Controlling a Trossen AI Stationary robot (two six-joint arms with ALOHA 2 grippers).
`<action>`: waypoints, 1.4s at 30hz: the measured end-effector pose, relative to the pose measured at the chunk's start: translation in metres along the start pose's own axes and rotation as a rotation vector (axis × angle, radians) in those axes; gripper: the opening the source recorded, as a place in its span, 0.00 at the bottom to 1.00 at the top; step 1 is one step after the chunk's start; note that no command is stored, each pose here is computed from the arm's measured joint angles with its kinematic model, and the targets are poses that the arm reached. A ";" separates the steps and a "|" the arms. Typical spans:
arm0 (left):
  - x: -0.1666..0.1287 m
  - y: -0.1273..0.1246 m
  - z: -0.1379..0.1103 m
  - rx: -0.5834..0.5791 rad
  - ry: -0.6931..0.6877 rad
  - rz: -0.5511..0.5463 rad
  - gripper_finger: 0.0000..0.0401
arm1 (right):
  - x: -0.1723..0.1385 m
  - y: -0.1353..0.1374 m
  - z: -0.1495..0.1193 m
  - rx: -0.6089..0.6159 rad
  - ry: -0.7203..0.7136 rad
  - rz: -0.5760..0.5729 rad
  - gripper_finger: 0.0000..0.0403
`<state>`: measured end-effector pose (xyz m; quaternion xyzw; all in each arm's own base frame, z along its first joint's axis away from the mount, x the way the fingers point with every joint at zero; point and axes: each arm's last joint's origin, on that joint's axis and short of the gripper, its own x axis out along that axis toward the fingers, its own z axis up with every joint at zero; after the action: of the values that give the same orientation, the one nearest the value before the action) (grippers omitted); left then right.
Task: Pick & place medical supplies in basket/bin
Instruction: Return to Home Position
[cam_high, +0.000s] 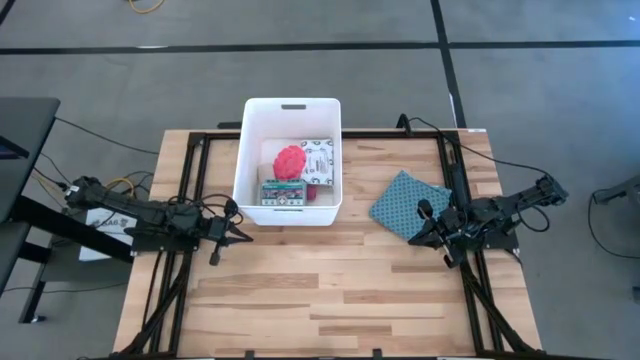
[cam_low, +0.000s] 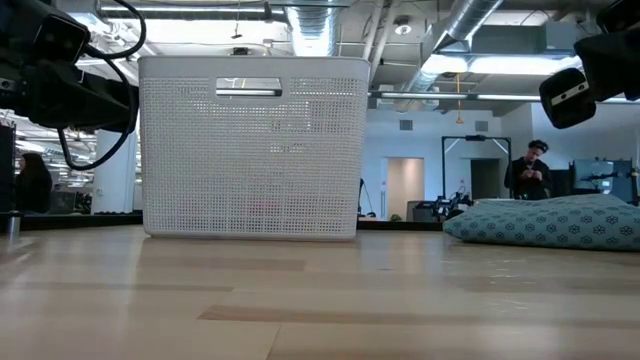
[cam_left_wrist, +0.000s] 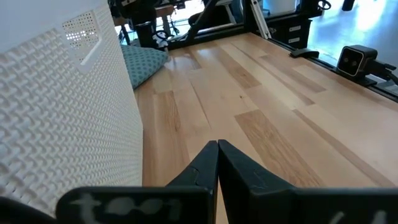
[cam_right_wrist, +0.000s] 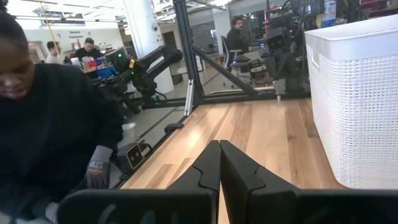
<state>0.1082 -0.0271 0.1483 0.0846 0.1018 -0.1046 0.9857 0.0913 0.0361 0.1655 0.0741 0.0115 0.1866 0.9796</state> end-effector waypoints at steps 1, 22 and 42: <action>0.000 0.000 0.000 -0.001 0.000 0.000 0.00 | 0.000 0.000 0.000 0.000 0.000 0.000 0.00; 0.000 0.000 0.000 0.003 0.000 0.000 0.00 | 0.000 0.000 0.000 0.000 0.000 0.000 0.00; 0.000 0.000 0.000 -0.002 0.000 0.000 0.00 | 0.000 0.000 0.000 0.000 0.000 0.000 0.00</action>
<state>0.1082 -0.0271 0.1483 0.0836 0.1019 -0.1043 0.9858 0.0913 0.0361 0.1655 0.0741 0.0117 0.1866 0.9796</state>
